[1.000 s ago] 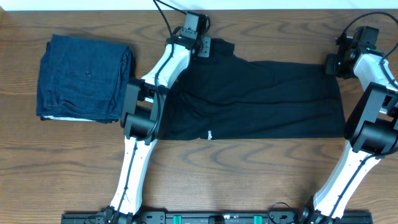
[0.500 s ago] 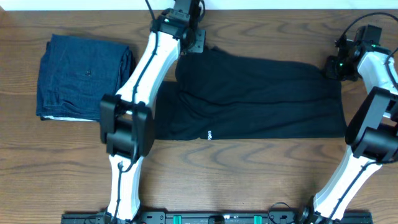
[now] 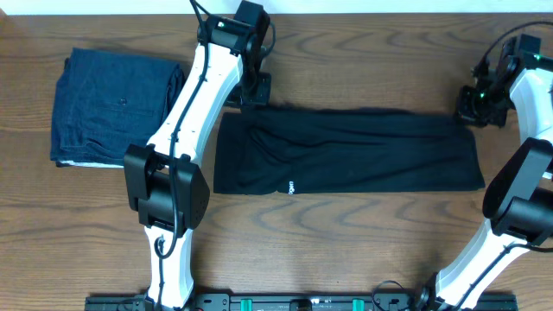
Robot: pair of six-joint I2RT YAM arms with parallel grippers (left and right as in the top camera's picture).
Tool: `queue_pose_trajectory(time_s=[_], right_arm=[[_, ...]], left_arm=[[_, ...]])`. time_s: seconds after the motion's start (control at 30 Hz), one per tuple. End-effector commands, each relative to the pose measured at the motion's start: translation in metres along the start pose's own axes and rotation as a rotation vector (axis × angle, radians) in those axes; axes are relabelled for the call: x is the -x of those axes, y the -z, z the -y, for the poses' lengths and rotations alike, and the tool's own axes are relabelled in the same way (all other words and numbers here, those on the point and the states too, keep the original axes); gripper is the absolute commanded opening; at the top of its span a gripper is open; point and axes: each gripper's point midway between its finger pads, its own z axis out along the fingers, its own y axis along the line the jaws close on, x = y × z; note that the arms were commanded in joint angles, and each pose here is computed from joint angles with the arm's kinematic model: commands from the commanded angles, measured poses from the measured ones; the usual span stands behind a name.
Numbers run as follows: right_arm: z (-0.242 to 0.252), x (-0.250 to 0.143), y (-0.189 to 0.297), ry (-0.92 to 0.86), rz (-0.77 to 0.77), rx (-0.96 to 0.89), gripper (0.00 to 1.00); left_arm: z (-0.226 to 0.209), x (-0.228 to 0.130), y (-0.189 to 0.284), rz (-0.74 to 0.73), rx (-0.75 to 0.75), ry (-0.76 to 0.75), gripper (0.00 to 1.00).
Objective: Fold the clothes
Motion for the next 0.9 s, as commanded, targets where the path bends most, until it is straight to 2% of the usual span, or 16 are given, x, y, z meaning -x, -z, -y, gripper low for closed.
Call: queue_pose_trajectory(time_s=[0.0,0.13,0.53,0.67,0.87], right_arm=[[0.02,-0.011,0.017,-0.116,-0.01,-0.066,0.01],[0.026,-0.026,0.02,-0.159,-0.065,-0.07,0.01],[0.042,-0.053,0.025,-0.229,-0.162,-0.165,0.01],[0.054,-0.055,0.027,-0.271,-0.159,-0.242,0.01],[0.055,-0.055,0.02,-0.269,-0.155,-0.245,0.01]], left_arm=[[0.0,-0.013,0.001,-0.054,-0.007,0.077,0.06],[0.009,-0.03,0.001,-0.127,-0.055,0.081,0.06],[0.028,-0.076,-0.019,-0.288,0.0,0.045,0.06],[0.021,-0.093,-0.033,-0.355,0.039,0.046,0.06],[0.005,-0.112,-0.054,-0.419,0.103,0.077,0.06]])
